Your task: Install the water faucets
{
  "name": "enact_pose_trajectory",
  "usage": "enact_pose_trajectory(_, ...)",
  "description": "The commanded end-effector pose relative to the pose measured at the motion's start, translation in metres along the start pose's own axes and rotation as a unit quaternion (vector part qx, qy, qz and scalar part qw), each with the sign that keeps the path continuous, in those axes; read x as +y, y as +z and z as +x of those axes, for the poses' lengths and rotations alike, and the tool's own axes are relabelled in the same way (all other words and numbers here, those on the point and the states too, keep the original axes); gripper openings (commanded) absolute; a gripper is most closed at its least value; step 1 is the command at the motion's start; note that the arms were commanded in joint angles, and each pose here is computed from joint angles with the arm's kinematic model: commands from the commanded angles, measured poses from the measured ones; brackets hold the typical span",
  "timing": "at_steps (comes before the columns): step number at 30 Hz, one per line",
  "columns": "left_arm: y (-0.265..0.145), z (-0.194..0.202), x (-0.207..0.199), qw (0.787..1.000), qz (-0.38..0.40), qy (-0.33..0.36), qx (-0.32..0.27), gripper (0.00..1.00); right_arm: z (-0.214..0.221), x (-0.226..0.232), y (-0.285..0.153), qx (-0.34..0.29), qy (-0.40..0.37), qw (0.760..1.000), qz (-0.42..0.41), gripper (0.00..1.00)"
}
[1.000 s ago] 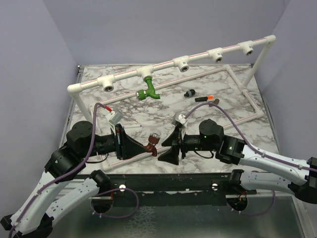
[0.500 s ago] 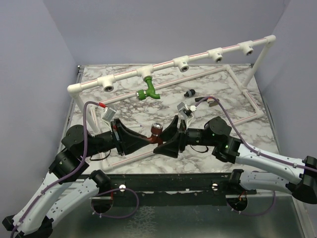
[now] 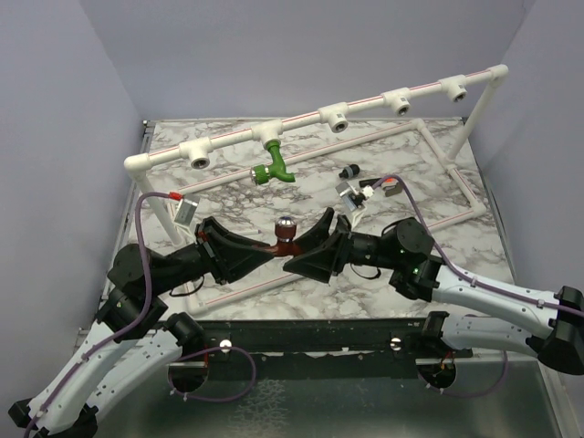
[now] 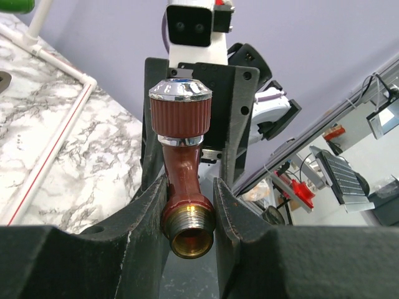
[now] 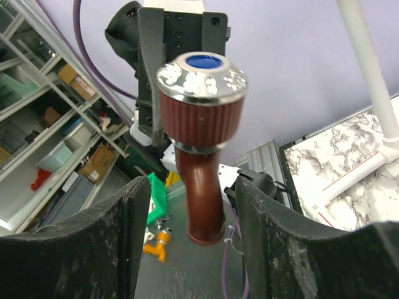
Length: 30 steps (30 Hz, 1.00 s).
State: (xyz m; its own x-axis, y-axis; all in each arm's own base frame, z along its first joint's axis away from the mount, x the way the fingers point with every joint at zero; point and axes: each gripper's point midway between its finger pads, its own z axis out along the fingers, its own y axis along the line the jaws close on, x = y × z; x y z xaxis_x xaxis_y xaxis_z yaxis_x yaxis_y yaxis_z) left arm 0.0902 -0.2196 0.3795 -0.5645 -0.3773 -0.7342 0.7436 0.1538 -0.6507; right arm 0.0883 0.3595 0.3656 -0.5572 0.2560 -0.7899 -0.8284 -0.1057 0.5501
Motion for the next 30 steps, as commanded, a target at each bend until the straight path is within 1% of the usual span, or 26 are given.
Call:
enact_pose_trajectory(1,-0.003,-0.019,-0.017,0.999,0.024,0.014,-0.042,0.00,-0.017,0.001,-0.004,-0.047,0.007,0.999,0.007,0.60)
enact_pose_trajectory(12,-0.004,-0.015,-0.015,0.999,0.018,0.007,-0.032,0.00,-0.024,0.001,-0.007,-0.071,0.007,0.997,0.011,0.56)
enact_pose_trajectory(26,-0.002,-0.017,-0.009,0.999,0.006,0.005,-0.040,0.00,-0.022,0.003,-0.005,-0.061,0.000,0.998,0.002,0.48)
enact_pose_trajectory(28,-0.002,-0.017,-0.008,0.999,0.004,0.004,-0.039,0.00,-0.021,0.003,-0.005,-0.060,-0.001,0.998,0.002,0.44)
enact_pose_trajectory(29,-0.001,-0.016,-0.007,0.999,0.003,0.002,-0.038,0.00,-0.021,0.002,-0.005,-0.059,-0.001,0.998,0.003,0.39)
enact_pose_trajectory(30,-0.001,-0.016,-0.007,0.999,0.002,0.001,-0.037,0.00,-0.021,0.002,-0.005,-0.060,-0.002,0.998,0.003,0.30)
